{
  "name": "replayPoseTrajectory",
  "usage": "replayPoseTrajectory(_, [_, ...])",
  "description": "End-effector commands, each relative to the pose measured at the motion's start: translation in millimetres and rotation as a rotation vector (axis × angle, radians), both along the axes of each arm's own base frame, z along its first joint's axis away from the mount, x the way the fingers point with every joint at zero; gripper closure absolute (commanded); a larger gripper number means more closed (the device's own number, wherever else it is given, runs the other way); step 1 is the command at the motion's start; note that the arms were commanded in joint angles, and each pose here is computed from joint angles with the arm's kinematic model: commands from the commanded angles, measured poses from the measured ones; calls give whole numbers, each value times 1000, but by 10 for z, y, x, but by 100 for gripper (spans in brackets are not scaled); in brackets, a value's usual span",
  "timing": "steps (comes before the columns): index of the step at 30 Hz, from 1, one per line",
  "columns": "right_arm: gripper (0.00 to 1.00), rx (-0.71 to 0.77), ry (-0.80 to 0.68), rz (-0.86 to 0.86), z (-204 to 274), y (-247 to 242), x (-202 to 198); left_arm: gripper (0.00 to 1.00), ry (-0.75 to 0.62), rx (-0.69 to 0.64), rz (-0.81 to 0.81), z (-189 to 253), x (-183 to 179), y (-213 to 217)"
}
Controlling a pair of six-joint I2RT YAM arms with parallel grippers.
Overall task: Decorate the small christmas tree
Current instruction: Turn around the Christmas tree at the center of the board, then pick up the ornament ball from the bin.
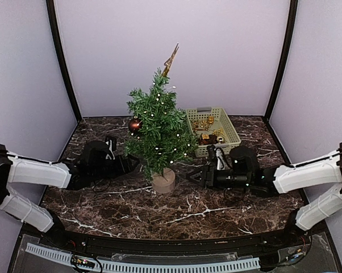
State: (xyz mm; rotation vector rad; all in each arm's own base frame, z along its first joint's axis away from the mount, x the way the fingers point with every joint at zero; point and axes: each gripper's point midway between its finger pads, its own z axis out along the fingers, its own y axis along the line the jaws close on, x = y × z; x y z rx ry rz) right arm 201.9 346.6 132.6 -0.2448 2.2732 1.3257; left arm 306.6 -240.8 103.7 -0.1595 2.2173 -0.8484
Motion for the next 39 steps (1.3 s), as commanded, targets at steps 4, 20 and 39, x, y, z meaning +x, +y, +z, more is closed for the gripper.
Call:
replayPoseTrajectory(4, [28,-304,-106,-289,220,-1103,643,22,28,138,56,241,-214,678])
replayPoseTrajectory(20, [39,-598,-142,-255,48,-1375,2650,20,40,124,31,715,-259,922])
replayPoseTrajectory(39, [41,-689,121,-136,-559,-1525,1569,19,50,181,73,617,-374,1135])
